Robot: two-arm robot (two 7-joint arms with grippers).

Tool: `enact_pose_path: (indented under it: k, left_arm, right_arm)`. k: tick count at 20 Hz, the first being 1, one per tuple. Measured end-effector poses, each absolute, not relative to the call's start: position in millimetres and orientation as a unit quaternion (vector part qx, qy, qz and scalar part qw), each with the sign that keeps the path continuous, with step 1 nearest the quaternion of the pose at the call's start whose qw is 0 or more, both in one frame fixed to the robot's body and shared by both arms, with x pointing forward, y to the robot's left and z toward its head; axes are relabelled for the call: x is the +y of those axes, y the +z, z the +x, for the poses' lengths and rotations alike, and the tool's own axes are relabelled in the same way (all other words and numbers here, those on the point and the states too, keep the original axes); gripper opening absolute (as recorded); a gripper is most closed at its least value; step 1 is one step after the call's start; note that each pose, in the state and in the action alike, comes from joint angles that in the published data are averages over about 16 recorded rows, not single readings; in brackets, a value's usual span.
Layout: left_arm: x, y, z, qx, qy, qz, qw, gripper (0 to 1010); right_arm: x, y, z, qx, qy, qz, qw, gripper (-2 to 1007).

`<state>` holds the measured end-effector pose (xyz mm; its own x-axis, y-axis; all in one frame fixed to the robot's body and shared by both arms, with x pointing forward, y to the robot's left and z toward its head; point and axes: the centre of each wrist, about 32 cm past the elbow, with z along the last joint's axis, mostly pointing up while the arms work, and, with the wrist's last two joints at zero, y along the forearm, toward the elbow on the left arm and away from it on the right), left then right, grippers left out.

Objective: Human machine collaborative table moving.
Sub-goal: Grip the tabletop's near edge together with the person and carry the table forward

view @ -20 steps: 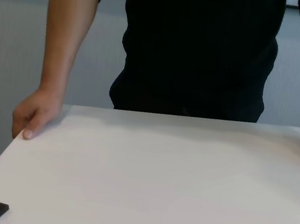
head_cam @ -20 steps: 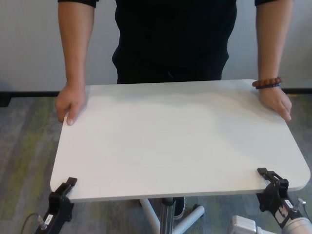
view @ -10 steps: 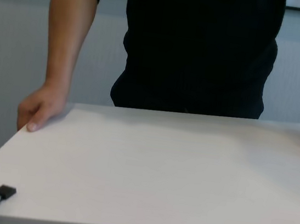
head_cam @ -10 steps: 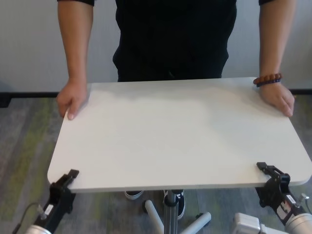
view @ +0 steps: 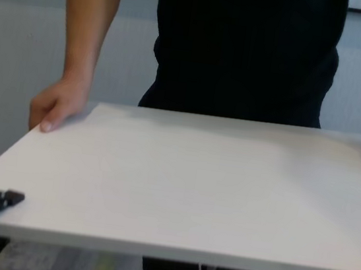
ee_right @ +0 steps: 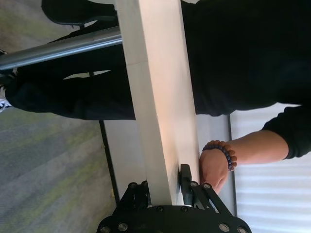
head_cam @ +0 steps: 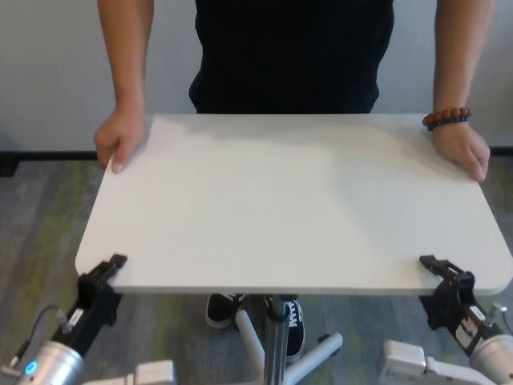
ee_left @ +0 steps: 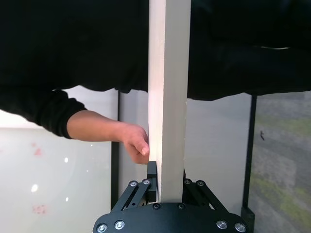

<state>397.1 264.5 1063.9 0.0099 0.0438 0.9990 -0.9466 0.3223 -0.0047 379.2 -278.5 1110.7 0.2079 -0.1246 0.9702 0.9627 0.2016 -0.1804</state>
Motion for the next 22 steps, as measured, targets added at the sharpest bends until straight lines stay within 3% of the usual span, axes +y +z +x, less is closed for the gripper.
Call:
enact_pose_path:
  k: [22]
  left_arm:
    - [248,1076,454,-0.574,0.413,0.383,0.595,228]
  right_arm:
    - [-281,1123,430,-0.483,-0.420,-0.459,0.616,273]
